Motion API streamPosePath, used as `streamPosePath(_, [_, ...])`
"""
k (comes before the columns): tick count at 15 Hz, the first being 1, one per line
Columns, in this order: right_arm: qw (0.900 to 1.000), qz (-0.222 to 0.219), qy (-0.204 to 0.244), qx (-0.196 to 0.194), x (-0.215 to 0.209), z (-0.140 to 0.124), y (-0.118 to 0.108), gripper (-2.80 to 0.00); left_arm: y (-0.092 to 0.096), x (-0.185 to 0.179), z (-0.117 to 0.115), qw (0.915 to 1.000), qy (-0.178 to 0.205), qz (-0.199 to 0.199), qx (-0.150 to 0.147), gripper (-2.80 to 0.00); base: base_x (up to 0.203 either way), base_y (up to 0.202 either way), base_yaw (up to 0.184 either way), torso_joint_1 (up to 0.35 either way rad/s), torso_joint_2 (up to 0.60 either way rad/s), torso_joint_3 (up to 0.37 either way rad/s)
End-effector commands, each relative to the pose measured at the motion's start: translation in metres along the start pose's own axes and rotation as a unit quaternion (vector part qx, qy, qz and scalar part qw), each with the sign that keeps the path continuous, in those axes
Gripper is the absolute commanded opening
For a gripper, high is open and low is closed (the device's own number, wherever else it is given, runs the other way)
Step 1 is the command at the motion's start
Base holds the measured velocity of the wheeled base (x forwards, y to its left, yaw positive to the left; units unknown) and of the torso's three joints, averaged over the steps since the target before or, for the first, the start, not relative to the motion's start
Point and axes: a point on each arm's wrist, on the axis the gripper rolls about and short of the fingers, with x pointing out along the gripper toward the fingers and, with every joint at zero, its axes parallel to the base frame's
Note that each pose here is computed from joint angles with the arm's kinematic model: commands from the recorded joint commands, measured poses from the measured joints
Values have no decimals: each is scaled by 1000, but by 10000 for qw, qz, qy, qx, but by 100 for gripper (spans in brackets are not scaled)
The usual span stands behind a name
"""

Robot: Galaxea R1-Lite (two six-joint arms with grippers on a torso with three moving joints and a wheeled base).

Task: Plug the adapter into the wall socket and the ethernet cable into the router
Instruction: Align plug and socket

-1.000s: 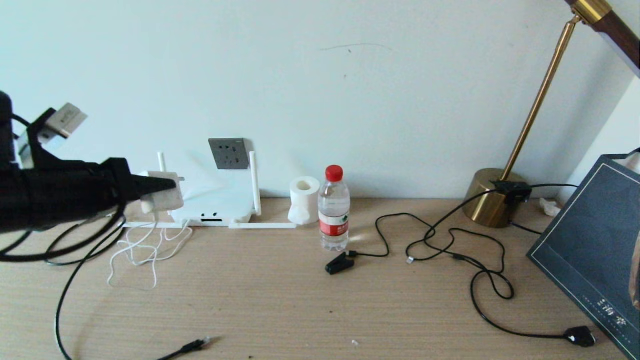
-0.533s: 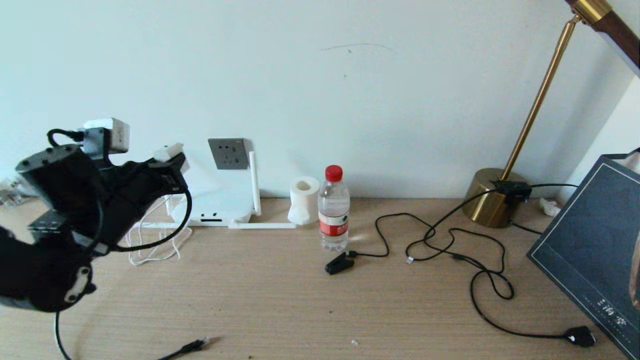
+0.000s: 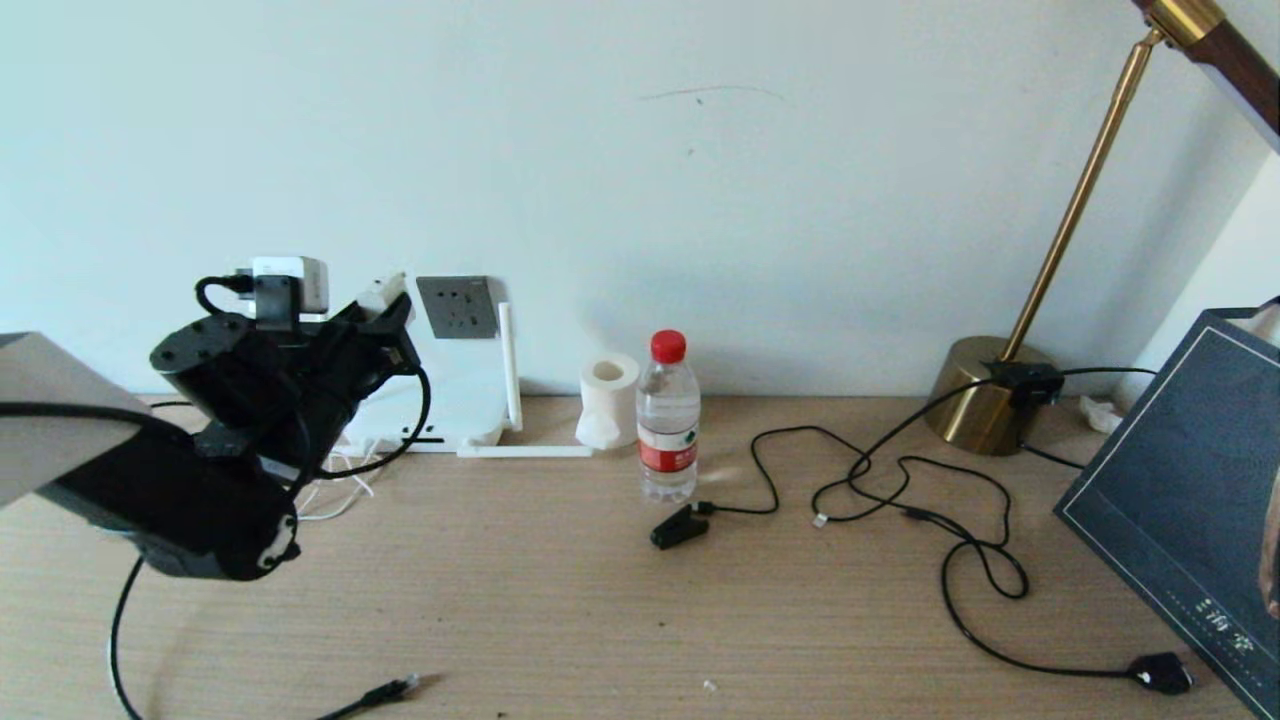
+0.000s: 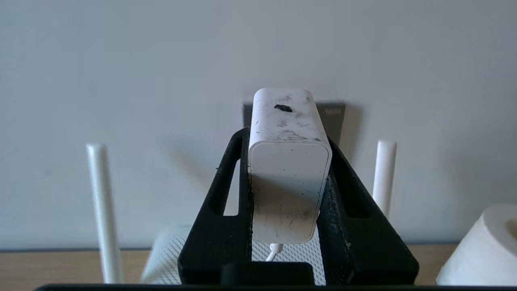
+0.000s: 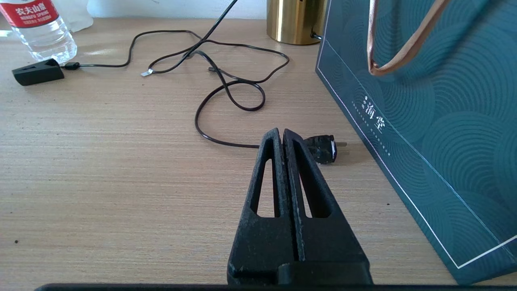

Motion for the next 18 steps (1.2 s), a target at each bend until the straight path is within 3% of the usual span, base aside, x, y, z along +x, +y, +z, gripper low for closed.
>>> streamPosePath(1, [10000,2,2,-5,0,0,0,-280,-3,4,-13,9999,97,-31,-7,-280,0,0,0,0,0,0])
streamPosePath(4, [10000,2,-4,-5,0,0,0,-280,-4,18,-19,10000,-44,16,-44,-280,0,0,0,0,0,0])
streamPosePath(8, [10000,2,-5,2,0,0,0,-280,-6,26,-37,9999,46,19,-100,-280,0,0,0,0,0,0])
streamPosePath(18, [10000,2,-5,2,0,0,0,-280,-8,34,-43,9997,-76,-1,-212,-280,0,0,0,0,0,0])
